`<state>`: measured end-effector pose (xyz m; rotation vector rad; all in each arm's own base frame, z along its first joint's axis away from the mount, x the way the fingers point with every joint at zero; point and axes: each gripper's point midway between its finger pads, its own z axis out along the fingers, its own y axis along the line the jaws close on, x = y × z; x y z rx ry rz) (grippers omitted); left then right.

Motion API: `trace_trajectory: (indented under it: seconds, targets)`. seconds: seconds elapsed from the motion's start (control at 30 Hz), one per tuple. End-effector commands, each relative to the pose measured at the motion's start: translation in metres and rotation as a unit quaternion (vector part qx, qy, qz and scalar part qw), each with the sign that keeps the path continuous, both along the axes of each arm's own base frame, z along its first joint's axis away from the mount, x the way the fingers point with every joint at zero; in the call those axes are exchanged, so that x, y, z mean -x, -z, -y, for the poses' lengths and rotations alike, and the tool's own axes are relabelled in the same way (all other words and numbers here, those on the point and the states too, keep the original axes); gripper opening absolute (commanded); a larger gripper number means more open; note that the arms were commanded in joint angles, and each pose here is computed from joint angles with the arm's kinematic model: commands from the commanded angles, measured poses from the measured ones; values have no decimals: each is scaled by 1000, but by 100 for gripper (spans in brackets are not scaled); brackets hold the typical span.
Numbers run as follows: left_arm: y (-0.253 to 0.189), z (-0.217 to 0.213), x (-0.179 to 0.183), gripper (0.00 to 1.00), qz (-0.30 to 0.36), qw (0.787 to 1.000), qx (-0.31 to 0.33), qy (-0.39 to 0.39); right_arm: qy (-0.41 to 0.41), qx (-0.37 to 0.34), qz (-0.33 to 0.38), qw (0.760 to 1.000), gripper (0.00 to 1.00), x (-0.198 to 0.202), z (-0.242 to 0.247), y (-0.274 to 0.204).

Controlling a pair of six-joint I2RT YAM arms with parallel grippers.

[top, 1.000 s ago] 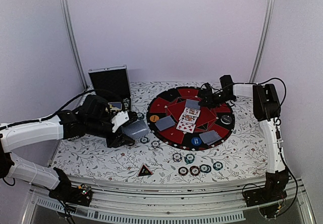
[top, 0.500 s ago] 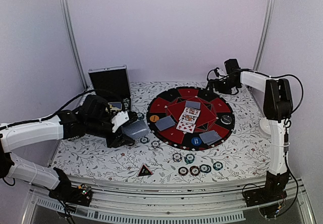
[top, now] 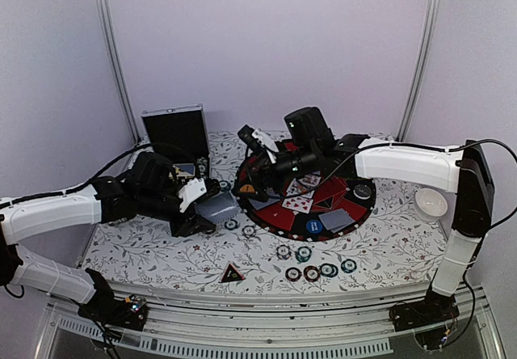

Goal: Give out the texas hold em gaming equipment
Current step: Pick up the poker card from the face-down deck piles.

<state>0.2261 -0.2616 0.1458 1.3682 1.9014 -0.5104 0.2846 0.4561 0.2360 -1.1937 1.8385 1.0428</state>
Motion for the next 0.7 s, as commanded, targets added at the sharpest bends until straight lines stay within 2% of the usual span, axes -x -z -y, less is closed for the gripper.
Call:
trace_trajectory:
  seconds: [0.0,0.17,0.3,0.43,0.67]
  targets:
    - [-8,3,-4,46,7,1000,15,1,-47,-37,-1,998,99,15,-8,5]
    - [-8,4,-3,46,6,1000,16,2,-34,-52,-38,997,99,16,-19,24]
    - [-7,4,-4,46,5,1000,15,2,9,-35,-27,999,99,2,-35,39]
    - [-6,3,-4,46,5,1000,14,1,15,-25,-27,999,99,-2,-40,53]
    - [-7,3,-4,46,6,1000,13,1,51,-3,5,999,99,-12,-29,52]
